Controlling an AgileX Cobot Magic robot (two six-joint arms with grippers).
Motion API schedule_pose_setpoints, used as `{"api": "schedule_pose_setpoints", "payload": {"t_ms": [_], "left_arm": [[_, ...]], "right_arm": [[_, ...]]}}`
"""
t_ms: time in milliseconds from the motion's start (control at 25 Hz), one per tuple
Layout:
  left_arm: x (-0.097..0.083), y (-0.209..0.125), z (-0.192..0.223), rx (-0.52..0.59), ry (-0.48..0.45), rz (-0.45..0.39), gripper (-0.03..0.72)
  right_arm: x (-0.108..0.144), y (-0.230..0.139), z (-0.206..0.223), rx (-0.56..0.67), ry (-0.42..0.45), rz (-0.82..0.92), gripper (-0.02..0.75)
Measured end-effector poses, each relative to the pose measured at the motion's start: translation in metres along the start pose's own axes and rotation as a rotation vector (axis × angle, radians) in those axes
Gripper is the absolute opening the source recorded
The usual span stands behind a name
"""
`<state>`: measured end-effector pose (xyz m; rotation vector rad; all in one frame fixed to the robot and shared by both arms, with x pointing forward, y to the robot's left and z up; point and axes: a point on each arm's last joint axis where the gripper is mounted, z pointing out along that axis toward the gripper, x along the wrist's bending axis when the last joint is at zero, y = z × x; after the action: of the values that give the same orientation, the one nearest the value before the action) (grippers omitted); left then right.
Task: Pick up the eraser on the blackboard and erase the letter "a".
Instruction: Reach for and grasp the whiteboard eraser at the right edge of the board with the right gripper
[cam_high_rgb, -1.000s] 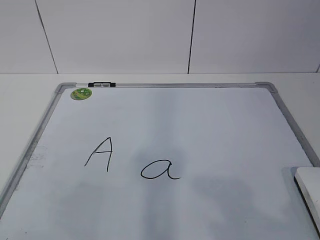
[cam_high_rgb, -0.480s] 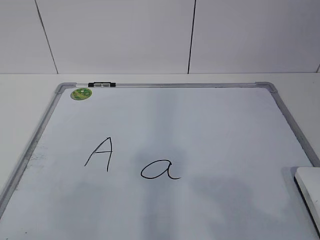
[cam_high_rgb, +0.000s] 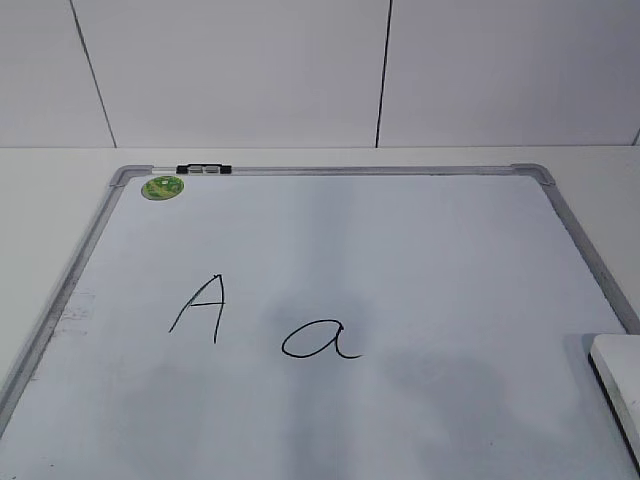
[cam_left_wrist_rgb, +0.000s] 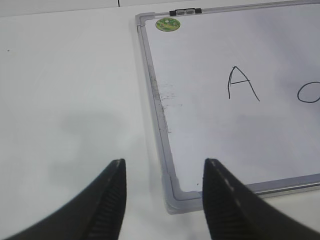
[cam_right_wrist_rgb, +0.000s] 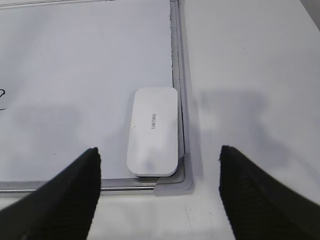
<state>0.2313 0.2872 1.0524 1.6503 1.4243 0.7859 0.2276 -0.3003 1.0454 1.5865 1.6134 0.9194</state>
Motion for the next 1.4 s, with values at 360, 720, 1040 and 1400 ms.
{"api": "schedule_pose_setpoints", "payload": {"t_ms": [360, 720, 1040, 1400], "left_arm": [[0.0, 0.0, 0.0, 0.0, 0.0, 0.0, 0.371], [0.0, 0.0, 0.0, 0.0, 0.0, 0.0, 0.371], [0.0, 0.0, 0.0, 0.0, 0.0, 0.0, 0.371], [0.0, 0.0, 0.0, 0.0, 0.0, 0.0, 0.371]], "right_arm": [[0.003, 0.001, -0.002, -0.004, 0.034, 0.015, 0.589], [0.004, 0.037, 0.008, 0.158, 0.037, 0.019, 0.589], [0.004, 0.07, 0.038, 0.387, 0.021, 0.012, 0.589], [0.006, 0.083, 0.074, 0.593, 0.024, 0.015, 0.589]]}}
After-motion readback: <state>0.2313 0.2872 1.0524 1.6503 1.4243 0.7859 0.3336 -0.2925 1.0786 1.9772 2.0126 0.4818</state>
